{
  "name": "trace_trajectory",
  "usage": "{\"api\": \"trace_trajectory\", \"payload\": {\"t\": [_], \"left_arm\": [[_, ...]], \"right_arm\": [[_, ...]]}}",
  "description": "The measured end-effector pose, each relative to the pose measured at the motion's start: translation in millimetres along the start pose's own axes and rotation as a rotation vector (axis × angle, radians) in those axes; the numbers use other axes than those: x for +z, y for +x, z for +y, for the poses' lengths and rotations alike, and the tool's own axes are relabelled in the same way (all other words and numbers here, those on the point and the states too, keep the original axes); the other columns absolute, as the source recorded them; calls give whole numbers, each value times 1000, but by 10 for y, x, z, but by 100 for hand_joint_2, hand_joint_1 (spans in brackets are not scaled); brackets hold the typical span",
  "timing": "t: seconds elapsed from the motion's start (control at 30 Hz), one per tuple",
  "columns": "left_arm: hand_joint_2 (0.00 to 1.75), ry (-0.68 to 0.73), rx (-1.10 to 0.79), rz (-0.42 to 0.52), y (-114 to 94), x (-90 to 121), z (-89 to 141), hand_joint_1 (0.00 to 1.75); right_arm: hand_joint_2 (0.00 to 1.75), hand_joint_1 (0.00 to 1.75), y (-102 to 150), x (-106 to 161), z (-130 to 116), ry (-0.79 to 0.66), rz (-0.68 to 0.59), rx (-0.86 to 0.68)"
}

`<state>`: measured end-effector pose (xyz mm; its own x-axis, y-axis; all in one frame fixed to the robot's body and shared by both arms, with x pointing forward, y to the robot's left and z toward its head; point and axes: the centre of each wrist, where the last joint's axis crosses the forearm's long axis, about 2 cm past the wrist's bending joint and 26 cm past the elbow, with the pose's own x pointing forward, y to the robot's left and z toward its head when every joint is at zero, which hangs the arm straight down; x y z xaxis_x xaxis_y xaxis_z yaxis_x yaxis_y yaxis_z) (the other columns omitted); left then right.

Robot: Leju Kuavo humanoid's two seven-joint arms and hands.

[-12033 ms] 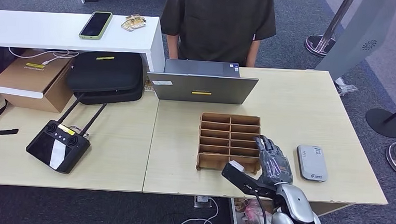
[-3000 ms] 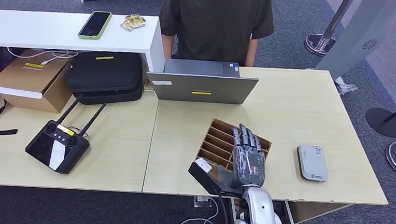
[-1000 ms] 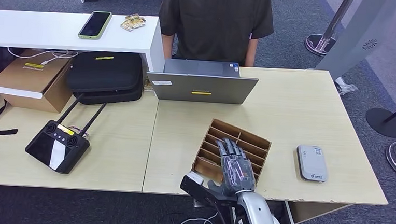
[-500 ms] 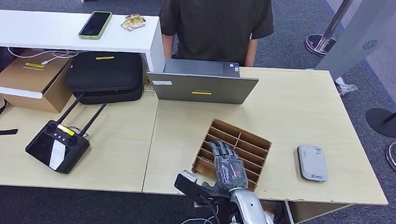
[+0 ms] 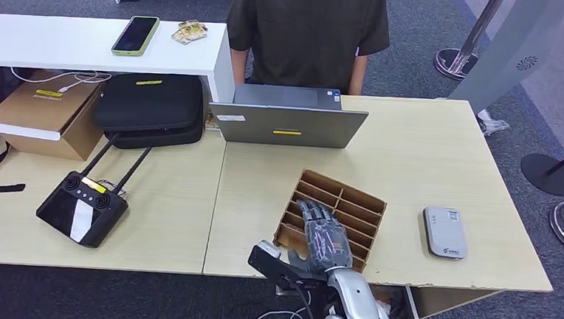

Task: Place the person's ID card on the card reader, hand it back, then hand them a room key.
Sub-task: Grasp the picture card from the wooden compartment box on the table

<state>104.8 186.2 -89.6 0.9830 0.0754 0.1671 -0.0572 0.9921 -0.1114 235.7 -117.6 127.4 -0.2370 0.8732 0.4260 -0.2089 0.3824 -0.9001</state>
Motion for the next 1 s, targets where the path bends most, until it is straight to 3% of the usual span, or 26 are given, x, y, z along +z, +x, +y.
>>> {"api": "trace_trajectory", "payload": {"t": [1.0], "left_arm": [[0,4,-6,-8,29,4,-24,0]], "right_arm": [[175,171,-16,-27,10,-11,10,-13]]}}
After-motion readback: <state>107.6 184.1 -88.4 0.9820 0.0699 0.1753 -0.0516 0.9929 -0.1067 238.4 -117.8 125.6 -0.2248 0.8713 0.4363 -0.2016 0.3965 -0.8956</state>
